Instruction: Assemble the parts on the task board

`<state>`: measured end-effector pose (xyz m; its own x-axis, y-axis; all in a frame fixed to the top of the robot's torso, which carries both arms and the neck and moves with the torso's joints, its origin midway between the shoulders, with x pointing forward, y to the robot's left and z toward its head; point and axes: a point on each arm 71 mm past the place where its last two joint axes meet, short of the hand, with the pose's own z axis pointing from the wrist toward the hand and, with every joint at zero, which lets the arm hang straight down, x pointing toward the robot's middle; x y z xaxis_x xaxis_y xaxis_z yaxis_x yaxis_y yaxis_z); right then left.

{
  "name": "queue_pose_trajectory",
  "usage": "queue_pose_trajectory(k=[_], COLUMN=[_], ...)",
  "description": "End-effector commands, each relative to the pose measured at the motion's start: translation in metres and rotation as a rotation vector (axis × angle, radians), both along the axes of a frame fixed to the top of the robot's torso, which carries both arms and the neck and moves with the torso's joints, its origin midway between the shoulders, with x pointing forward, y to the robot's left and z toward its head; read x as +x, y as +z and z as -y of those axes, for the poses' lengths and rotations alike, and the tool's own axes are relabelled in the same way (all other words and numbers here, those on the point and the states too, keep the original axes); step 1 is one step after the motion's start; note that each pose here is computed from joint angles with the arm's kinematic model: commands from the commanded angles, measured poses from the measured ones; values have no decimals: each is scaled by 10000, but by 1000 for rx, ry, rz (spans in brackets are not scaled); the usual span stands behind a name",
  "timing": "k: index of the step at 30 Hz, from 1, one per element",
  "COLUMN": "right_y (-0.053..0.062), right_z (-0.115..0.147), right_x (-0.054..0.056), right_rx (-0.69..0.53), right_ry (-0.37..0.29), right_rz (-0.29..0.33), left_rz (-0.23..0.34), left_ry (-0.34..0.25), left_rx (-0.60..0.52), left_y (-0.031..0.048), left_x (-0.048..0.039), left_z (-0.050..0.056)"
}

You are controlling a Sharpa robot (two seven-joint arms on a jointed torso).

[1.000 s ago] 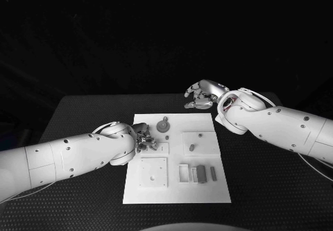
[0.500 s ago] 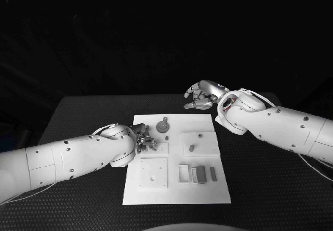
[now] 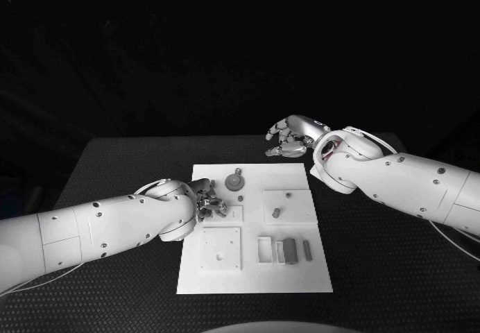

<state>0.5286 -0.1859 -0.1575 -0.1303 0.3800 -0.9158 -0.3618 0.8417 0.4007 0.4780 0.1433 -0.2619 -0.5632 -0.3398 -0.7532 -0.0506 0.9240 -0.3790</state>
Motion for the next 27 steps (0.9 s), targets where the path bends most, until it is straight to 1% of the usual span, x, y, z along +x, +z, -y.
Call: queue_pose_trajectory(k=[1,16,23,27], right_y=[-5,-6,-6,-7], right_z=[-9,-11,-10,-8], right_x=[-2,0,1,2], right_rx=[-6,-6,-6,-6], right_ry=[7,7,7,6], right_rz=[-4,-5,-5,-5], left_rz=[-27,8,34,38], left_ry=[1,-22,-23,-25], left_rx=[9,34,30,27], left_y=[-61,-52,-68,-74], left_x=[-39,-30,-37,-44], left_z=[7,13,32,41])
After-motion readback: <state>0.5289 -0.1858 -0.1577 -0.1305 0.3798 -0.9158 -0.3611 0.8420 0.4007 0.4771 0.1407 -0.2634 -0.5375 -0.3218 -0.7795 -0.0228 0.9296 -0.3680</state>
